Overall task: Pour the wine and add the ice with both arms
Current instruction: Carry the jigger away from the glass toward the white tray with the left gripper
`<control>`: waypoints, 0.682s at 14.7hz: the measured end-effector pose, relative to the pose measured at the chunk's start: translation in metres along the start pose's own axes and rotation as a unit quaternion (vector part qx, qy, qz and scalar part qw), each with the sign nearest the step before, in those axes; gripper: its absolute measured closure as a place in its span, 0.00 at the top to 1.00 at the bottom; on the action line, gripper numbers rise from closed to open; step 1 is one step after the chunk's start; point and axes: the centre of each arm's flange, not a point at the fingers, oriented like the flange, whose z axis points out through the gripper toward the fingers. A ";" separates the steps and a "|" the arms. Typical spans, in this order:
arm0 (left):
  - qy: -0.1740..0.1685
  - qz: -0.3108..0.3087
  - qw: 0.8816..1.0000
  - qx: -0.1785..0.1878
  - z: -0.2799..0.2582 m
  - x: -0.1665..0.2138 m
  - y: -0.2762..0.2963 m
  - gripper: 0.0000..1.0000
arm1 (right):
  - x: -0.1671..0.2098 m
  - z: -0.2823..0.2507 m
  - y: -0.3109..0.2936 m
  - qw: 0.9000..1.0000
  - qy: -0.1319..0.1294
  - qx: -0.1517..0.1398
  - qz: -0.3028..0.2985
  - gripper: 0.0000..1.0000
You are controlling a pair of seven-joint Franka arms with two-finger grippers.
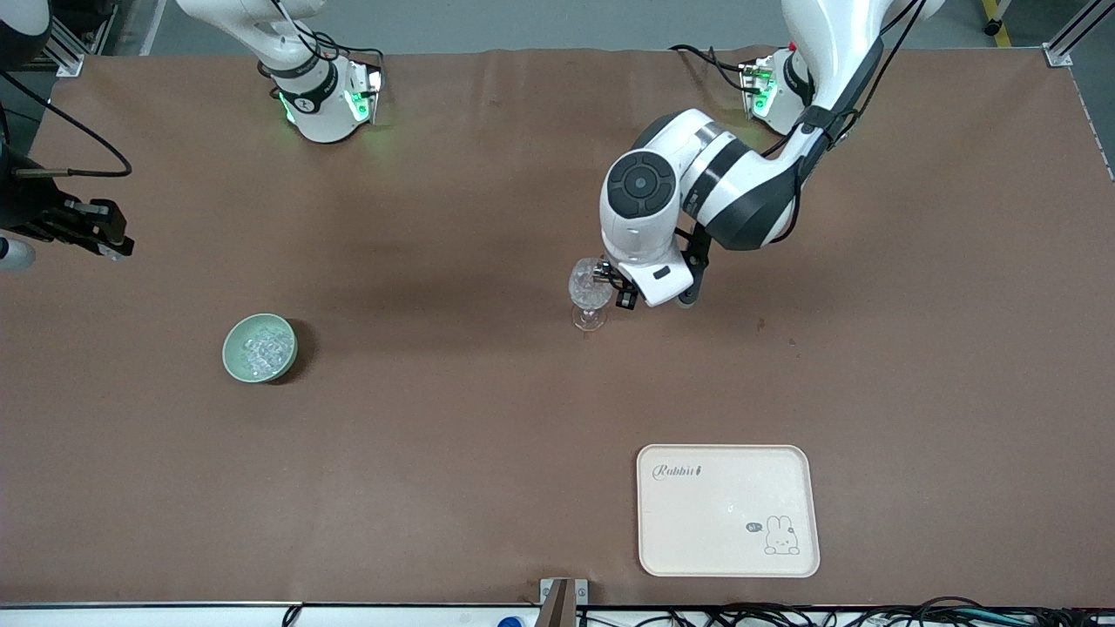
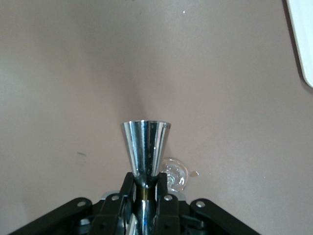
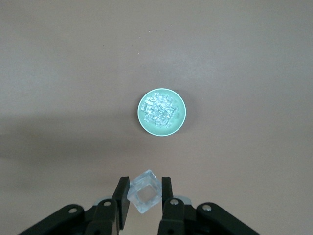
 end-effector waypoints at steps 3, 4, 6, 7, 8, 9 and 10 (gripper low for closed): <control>0.001 -0.001 1.000 0.000 0.000 0.001 0.000 0.21 | 0.000 0.000 0.000 1.000 0.000 0.000 0.000 0.30; -0.001 -0.001 1.000 0.001 0.000 0.003 0.001 0.21 | 0.000 0.000 0.000 1.000 0.000 0.000 0.000 0.30; -0.030 0.012 0.999 0.014 -0.002 0.005 0.002 0.21 | 0.000 0.000 0.000 1.000 0.000 0.000 0.000 0.30; -0.051 0.019 0.998 0.022 -0.003 0.007 0.003 0.21 | 0.000 0.000 0.000 1.000 0.000 0.000 0.000 0.30; -0.072 0.022 0.997 0.029 -0.004 0.012 0.005 0.21 | 0.000 0.001 -0.001 1.000 -0.001 0.000 -0.001 0.30; -0.094 0.023 0.995 0.032 -0.008 0.021 0.009 0.21 | 0.000 0.001 -0.002 1.000 -0.001 0.000 -0.001 0.30; -0.116 0.023 0.992 0.033 -0.014 0.030 0.014 0.21 | 0.000 0.001 -0.003 1.000 -0.001 0.000 -0.002 0.30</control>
